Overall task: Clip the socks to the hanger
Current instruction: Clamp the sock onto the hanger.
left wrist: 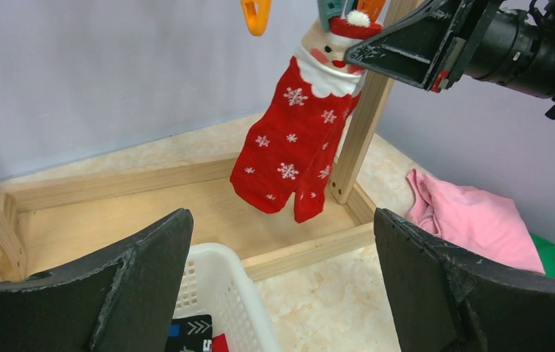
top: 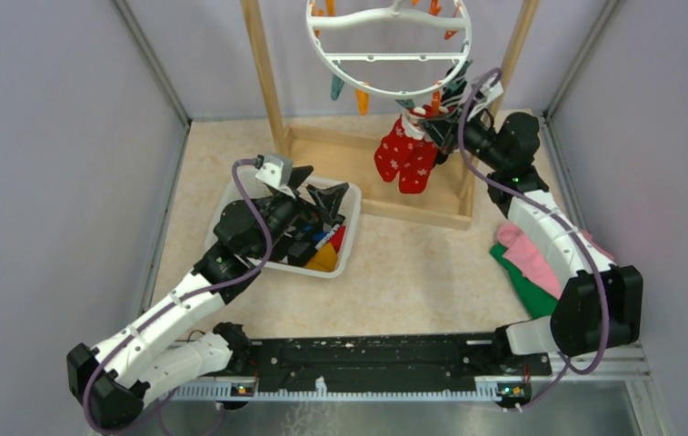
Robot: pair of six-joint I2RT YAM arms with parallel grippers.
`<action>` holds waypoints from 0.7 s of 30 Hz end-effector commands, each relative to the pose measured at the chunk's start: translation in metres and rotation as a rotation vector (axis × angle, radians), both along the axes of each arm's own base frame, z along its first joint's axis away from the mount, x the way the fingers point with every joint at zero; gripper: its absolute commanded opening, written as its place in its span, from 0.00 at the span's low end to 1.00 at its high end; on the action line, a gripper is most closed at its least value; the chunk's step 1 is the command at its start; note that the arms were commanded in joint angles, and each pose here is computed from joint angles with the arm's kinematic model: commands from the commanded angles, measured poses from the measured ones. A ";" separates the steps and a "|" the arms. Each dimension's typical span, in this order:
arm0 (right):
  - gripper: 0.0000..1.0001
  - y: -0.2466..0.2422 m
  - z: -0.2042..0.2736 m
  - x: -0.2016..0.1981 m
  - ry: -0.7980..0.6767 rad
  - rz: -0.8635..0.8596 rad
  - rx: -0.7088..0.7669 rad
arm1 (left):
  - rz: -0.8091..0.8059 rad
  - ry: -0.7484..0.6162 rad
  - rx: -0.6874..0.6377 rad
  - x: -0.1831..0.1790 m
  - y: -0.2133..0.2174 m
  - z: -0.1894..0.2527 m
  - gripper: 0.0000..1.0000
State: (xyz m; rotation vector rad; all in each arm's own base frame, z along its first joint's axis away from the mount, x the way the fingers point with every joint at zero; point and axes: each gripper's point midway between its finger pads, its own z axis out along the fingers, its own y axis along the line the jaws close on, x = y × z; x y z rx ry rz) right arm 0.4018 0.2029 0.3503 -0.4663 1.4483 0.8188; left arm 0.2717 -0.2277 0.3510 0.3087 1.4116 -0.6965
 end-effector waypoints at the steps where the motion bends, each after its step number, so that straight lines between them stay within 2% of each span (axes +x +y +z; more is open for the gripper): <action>1: 0.03 -0.033 0.038 0.002 -0.065 -0.051 0.010 | 0.031 -0.053 0.003 0.001 0.009 0.009 0.98; 6: 0.04 -0.058 0.036 0.012 -0.029 -0.085 0.022 | 0.027 -0.056 0.017 0.006 0.008 0.005 0.98; 16: 0.06 -0.087 0.046 0.028 0.030 0.001 0.095 | 0.013 -0.051 0.003 0.005 0.006 0.005 0.98; 21: 0.08 -0.080 0.048 0.025 0.069 0.138 0.111 | 0.006 -0.047 -0.001 0.005 0.004 0.004 0.98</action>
